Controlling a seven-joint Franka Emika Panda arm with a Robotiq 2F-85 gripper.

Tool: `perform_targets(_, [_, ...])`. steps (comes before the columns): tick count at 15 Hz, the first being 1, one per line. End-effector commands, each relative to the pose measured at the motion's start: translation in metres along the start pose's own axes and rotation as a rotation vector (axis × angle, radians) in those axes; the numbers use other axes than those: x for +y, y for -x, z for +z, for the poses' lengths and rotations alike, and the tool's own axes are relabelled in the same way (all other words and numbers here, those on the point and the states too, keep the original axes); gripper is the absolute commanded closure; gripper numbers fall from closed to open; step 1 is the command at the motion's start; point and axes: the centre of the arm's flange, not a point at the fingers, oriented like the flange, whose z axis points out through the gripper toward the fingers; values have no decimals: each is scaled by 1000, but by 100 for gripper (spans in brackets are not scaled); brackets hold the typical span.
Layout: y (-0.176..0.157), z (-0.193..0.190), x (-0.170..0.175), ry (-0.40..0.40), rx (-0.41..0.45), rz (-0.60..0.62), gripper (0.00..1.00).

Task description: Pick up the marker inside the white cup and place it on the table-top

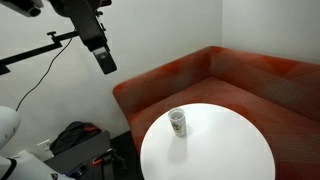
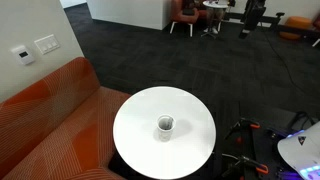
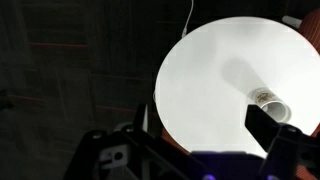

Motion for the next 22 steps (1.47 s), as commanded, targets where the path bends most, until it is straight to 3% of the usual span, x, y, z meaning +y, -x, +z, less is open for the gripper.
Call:
perform_targets(1, [0,0,0,0,0,0,0])
perform_targets(9, [-7,-4,-8,19,7,-17,0])
perform_targets(14, [-36,-13,-52,105,31,-141,0])
perform_targets(22, [-92,29,-129,81,-2,-330,0])
